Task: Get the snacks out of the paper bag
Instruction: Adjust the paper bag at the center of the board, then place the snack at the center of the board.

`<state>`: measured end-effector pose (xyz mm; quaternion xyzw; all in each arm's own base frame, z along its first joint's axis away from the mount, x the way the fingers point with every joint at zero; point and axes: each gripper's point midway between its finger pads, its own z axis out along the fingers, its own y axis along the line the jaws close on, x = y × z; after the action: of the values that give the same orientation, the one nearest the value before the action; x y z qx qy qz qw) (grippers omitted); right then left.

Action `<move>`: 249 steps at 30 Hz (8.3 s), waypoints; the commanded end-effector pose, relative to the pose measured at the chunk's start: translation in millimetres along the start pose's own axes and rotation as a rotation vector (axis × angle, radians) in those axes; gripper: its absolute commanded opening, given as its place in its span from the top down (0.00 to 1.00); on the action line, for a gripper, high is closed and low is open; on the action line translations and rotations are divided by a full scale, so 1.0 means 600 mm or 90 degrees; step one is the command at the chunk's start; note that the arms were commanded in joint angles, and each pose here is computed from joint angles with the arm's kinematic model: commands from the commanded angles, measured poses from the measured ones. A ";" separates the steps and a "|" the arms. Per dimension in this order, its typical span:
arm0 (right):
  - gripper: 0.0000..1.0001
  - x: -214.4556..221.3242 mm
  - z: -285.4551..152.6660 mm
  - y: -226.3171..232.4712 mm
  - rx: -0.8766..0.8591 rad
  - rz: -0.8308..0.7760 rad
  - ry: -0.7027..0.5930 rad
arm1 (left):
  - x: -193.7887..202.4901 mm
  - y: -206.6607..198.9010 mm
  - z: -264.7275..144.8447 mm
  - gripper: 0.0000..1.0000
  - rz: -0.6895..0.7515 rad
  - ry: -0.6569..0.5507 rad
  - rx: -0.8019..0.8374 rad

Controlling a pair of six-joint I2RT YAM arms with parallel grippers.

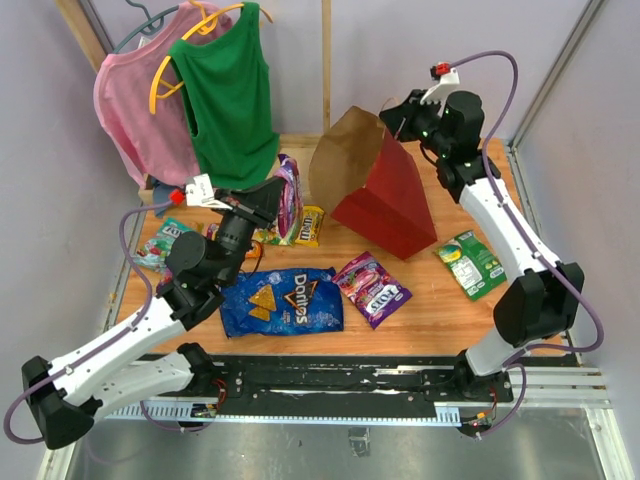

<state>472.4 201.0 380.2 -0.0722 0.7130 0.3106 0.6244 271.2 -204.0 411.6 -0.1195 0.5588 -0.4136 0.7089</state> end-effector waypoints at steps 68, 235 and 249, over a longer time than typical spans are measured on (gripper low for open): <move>0.99 0.069 -0.424 -0.333 0.693 0.479 -0.540 | 0.015 0.033 0.006 1.00 0.078 0.024 -0.046; 0.16 0.217 -0.166 -0.080 0.269 -0.138 -0.057 | 0.321 0.300 -0.002 0.00 0.193 0.452 -0.234; 0.57 0.418 -0.162 0.023 0.124 -0.183 0.209 | 0.354 0.374 -0.272 0.07 0.109 0.506 -0.344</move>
<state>361.7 227.2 172.5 -0.1248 0.7885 0.1181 0.5906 245.1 -172.9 77.4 -0.0640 0.8793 -0.2100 0.4227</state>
